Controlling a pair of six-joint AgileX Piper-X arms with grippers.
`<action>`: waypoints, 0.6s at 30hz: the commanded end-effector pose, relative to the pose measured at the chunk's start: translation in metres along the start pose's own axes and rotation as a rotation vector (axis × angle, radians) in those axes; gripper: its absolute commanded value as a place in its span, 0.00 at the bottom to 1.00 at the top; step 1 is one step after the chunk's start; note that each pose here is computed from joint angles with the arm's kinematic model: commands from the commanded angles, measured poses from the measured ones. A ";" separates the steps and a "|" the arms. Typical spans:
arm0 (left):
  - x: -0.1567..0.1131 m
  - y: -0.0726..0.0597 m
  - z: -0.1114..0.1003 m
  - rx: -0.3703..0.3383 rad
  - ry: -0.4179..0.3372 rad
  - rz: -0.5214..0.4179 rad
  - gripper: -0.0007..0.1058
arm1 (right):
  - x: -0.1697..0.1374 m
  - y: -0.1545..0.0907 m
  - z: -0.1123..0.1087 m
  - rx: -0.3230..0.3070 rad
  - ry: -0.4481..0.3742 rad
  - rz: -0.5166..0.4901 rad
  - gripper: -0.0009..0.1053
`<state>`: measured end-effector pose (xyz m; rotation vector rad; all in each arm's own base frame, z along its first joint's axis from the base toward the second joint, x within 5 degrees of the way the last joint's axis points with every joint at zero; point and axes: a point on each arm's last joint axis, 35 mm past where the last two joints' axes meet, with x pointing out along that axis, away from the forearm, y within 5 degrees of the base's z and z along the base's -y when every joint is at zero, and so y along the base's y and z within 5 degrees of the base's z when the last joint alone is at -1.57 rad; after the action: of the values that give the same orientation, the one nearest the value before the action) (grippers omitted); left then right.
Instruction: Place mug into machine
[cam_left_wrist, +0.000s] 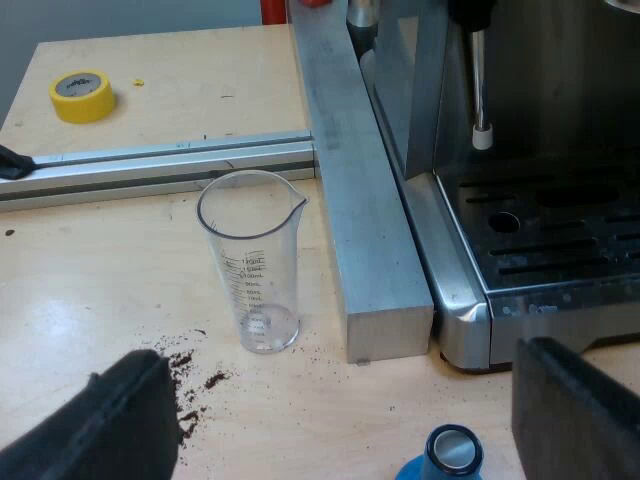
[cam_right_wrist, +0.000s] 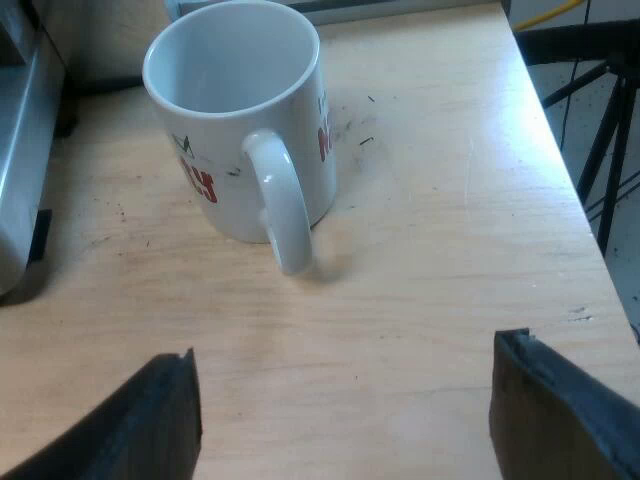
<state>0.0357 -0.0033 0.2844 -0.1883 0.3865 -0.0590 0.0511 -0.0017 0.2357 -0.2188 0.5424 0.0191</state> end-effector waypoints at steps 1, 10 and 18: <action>0.003 0.000 0.002 -0.001 -0.003 0.009 0.67 | -0.001 0.000 0.003 0.000 -0.011 0.004 0.60; 0.002 -0.006 0.007 0.018 -0.031 -0.148 0.67 | -0.004 0.000 0.016 -0.055 -0.139 0.070 0.60; 0.005 -0.018 0.011 0.077 -0.001 -0.395 0.67 | 0.017 0.004 0.020 -0.109 -0.021 0.214 0.60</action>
<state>0.0417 -0.0171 0.2942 -0.1862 0.3457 -0.4199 0.0747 0.0043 0.2386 -0.2414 0.5666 0.2232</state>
